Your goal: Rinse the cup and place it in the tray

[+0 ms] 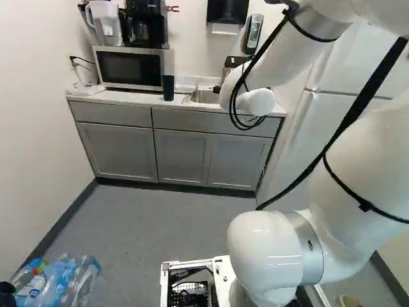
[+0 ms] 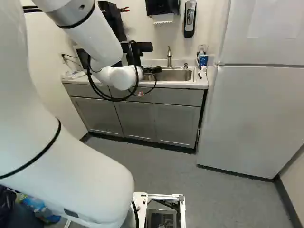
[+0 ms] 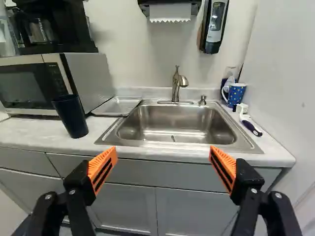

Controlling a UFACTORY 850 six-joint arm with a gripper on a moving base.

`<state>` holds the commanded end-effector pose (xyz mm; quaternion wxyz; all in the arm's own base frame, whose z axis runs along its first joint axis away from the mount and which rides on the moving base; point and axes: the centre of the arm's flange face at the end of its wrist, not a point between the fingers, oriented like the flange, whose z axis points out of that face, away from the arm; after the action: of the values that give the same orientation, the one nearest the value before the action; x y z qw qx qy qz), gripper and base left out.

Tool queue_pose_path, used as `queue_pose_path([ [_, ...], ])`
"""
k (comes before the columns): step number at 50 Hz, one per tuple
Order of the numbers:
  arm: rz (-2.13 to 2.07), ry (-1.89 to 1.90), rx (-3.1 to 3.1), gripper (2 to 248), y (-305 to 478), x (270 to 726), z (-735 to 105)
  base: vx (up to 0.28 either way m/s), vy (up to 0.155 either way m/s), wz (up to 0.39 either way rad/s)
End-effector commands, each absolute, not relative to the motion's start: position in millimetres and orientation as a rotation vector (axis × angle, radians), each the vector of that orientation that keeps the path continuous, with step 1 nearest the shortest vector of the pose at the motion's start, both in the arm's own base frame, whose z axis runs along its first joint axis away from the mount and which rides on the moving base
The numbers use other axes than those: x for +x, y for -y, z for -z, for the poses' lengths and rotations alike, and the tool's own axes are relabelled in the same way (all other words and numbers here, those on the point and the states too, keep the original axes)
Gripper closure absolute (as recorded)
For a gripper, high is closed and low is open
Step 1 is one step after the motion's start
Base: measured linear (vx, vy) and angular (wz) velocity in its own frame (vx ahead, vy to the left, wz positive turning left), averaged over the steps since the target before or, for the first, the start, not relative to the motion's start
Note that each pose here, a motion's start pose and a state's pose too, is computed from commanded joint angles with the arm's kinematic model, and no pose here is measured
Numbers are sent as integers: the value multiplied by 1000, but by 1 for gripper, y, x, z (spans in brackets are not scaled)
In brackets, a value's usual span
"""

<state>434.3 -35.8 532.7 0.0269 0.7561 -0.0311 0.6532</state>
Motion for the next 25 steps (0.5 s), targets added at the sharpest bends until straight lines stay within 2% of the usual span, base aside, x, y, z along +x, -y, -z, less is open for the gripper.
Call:
queue_pose_path([
  [25, -2001, 98, 2349, 3, 37, 441, -553, 0, 0, 0],
])
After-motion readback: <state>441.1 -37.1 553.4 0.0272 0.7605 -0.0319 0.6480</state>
